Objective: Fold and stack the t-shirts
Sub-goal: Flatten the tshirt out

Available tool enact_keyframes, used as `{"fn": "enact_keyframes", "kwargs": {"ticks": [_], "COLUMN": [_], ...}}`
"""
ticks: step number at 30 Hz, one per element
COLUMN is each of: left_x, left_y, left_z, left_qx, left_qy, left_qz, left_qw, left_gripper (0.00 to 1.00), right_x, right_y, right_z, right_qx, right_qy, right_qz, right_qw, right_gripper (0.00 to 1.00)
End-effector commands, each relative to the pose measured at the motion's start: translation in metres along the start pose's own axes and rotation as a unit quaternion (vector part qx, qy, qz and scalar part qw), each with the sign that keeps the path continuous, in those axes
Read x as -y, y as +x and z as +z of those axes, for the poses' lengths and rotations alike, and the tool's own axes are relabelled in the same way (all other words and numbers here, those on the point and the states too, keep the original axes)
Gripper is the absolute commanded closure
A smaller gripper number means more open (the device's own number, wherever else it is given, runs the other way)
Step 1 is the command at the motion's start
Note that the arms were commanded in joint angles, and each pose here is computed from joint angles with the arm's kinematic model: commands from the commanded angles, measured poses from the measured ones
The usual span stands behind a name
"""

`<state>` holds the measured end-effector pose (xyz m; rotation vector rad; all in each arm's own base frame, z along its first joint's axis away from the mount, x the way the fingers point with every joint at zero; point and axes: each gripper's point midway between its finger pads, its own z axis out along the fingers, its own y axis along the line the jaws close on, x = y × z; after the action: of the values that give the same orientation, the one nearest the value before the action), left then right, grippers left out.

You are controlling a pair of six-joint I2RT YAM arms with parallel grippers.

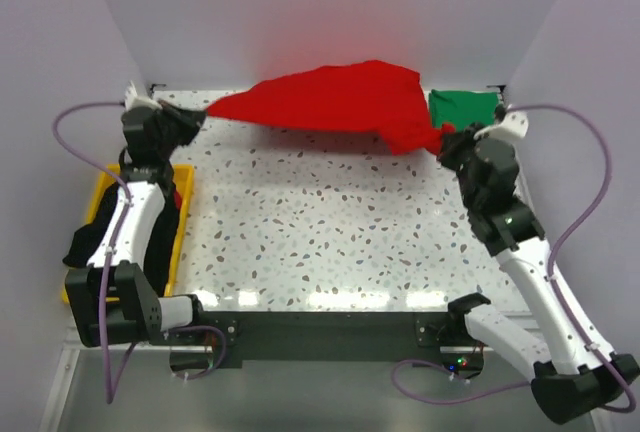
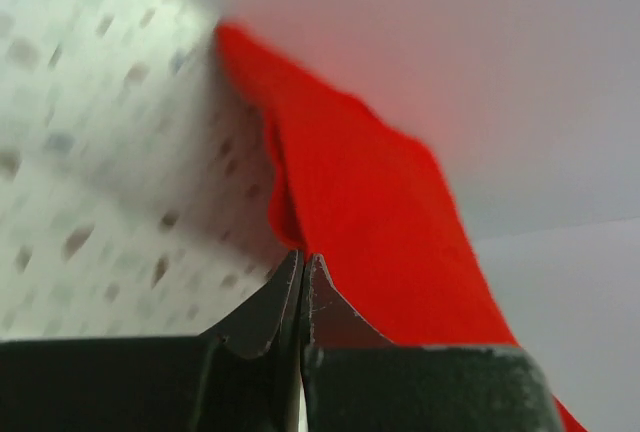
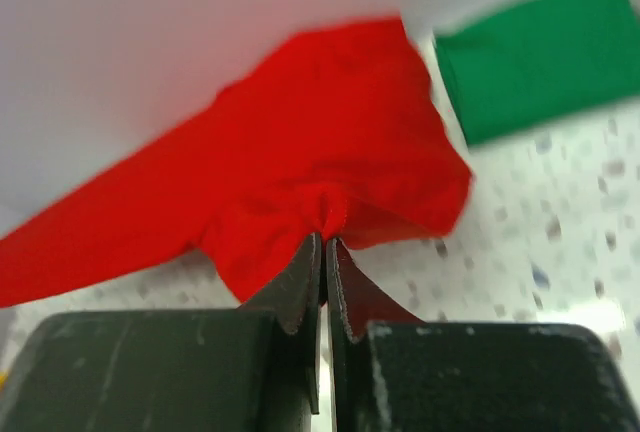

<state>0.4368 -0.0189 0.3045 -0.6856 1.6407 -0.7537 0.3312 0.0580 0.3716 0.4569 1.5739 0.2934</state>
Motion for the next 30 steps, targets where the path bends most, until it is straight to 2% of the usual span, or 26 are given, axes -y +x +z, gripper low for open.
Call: {"fn": "enact_keyframes", "kwargs": {"ticks": [1,2,4,6,7,10,13,18,21,25,30], "left_x": [-0.053,-0.068,-0.105,-0.139,-0.151,-0.182,-0.206,-0.217,-0.215,-0.203,-0.191], "left_y": [0.065,0.080,0.120,0.154,0.161,0.177,0.188,0.186,0.181,0.181,0.178], "left_z": [-0.025,-0.031,-0.051,-0.072,-0.078,-0.100,-0.122,-0.142,-0.142,-0.128,-0.107], "left_qx": [-0.053,-0.065,-0.096,-0.123,-0.125,-0.127,-0.137,-0.125,-0.114,-0.128,-0.153], "left_qy": [-0.055,-0.073,-0.112,-0.153,-0.170,-0.215,-0.268,-0.308,-0.304,-0.277,-0.274], "left_qz": [-0.019,-0.018,-0.022,-0.029,-0.029,-0.022,-0.013,-0.012,-0.007,-0.006,0.020], "left_qw": [0.997,0.995,0.989,0.980,0.977,0.968,0.954,0.943,0.946,0.952,0.949], "left_gripper": [1.00,1.00,1.00,1.00,1.00,1.00,1.00,1.00,1.00,1.00,1.00], "right_x": [0.059,0.069,0.096,0.111,0.121,0.132,0.135,0.140,0.139,0.123,0.096], "right_y": [0.103,0.112,0.168,0.192,0.216,0.244,0.259,0.262,0.256,0.242,0.257], "right_z": [-0.029,-0.042,-0.062,-0.080,-0.090,-0.112,-0.128,-0.149,-0.153,-0.138,-0.118], "right_qx": [-0.117,-0.121,-0.184,-0.211,-0.238,-0.280,-0.309,-0.341,-0.337,-0.315,-0.369], "right_qy": [0.064,0.066,0.089,0.102,0.107,0.110,0.110,0.120,0.115,0.078,0.031], "right_qz": [0.035,0.046,0.058,0.080,0.080,0.101,0.117,0.116,0.112,0.104,0.075], "right_qw": [0.990,0.989,0.977,0.969,0.962,0.948,0.937,0.925,0.928,0.940,0.926], "right_gripper": [1.00,1.00,1.00,1.00,1.00,1.00,1.00,1.00,1.00,1.00,0.98]}}
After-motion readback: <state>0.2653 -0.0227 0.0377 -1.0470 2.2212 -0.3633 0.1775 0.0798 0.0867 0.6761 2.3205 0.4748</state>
